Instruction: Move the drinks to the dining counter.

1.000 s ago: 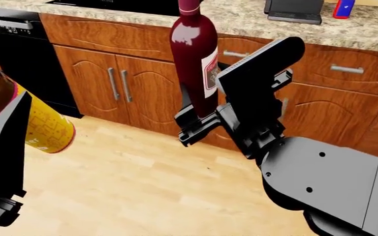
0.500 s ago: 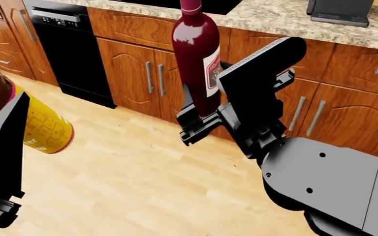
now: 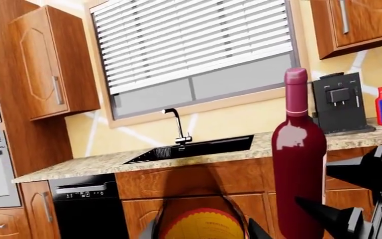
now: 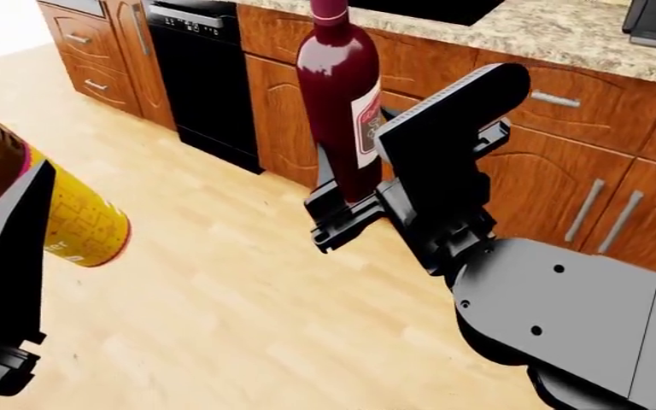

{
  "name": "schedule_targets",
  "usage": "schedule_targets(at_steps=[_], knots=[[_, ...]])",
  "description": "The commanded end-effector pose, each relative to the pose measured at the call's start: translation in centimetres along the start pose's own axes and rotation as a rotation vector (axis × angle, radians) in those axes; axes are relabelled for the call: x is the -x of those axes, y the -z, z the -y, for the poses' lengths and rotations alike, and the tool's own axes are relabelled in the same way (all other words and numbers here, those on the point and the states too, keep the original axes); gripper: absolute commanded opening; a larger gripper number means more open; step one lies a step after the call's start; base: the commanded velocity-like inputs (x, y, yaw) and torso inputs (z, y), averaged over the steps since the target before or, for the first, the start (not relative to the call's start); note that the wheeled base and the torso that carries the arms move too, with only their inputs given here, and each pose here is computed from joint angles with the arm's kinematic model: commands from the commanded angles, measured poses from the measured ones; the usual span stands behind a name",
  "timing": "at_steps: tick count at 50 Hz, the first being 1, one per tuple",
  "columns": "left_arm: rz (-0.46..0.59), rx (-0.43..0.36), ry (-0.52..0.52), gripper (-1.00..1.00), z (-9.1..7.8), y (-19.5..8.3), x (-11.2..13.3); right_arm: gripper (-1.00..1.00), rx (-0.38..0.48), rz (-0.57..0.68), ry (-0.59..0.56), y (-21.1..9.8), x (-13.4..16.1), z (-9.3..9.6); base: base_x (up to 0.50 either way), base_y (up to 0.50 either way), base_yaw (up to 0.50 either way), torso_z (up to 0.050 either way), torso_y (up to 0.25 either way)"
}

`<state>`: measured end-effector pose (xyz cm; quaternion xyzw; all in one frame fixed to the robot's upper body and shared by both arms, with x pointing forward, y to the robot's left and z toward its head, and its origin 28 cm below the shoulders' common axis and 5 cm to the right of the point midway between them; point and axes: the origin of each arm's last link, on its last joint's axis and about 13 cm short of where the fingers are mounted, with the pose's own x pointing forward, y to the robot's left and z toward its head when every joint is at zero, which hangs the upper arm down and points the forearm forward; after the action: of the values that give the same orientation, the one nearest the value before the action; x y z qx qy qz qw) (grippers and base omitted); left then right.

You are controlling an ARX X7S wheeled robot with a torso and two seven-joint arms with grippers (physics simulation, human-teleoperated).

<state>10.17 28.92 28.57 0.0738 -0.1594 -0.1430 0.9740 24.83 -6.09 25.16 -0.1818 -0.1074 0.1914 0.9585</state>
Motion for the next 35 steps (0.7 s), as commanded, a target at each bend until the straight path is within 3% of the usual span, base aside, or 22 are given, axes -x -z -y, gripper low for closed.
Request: schedule_targets(at_steps=[1,35], knots=[[0.021,0.005,-0.021,-1.0,-0.19,-0.15,-0.2,-1.0,0.023,0.016,0.015,-0.32,-0.08,0.25,-0.12,-0.08,0.5,0.0,0.0],[0.026,-0.008,-0.013,-1.0,-0.05,-0.62,-0.07,-1.0,0.024,0.027,0.012,-0.37,0.44,0.21,-0.11,-0.09,0.5,0.001,0.0]])
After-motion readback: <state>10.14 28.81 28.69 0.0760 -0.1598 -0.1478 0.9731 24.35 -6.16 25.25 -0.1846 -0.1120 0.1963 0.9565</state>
